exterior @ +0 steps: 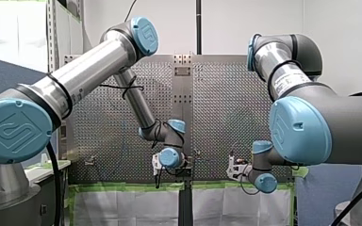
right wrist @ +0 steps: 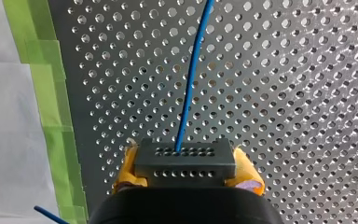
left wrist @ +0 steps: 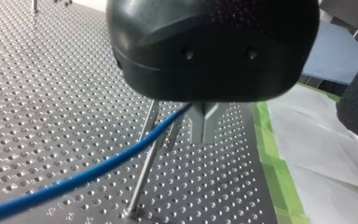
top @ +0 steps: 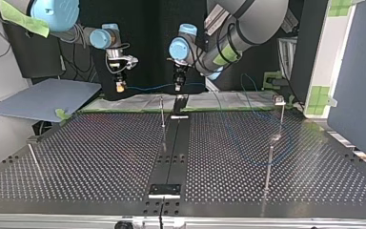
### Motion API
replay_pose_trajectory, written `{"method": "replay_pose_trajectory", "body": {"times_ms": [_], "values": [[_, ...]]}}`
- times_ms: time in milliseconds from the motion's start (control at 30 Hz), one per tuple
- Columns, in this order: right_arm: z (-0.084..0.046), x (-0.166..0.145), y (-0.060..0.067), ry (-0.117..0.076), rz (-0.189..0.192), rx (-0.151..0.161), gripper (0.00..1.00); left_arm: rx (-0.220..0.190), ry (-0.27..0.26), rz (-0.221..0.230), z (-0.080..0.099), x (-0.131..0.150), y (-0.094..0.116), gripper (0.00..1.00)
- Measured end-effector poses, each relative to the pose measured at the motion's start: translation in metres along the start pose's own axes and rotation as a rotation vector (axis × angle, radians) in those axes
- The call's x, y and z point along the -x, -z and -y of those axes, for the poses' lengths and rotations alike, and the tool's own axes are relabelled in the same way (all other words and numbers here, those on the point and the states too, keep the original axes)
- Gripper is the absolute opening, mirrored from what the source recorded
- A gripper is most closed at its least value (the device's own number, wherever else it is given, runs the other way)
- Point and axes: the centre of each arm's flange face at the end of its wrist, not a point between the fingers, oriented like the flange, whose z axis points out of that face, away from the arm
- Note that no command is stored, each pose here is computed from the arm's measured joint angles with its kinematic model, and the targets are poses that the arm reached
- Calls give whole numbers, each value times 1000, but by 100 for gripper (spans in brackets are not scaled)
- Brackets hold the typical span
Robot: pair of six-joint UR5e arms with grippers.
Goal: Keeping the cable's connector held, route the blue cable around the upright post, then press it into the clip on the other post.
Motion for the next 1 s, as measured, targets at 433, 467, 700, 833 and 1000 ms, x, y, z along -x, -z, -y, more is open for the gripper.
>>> {"method": "replay_pose_trajectory", "body": {"times_ms": [433,467,700,833,1000], "values": [[-3,-5,-13,20,-5,-4,0,-21,15,-12,-7,3,-8,0],[-3,-5,-14,23,-4,-4,0,-22,15,-12,-8,4,-10,0],[-4,-7,-21,31,-2,-5,0,-27,25,-1,-8,18,-25,0],[-5,-9,-25,34,-2,-5,0,-26,29,5,-9,24,-31,0],[-6,-12,-31,39,1,-5,0,-26,33,4,-15,26,-37,0]]}}
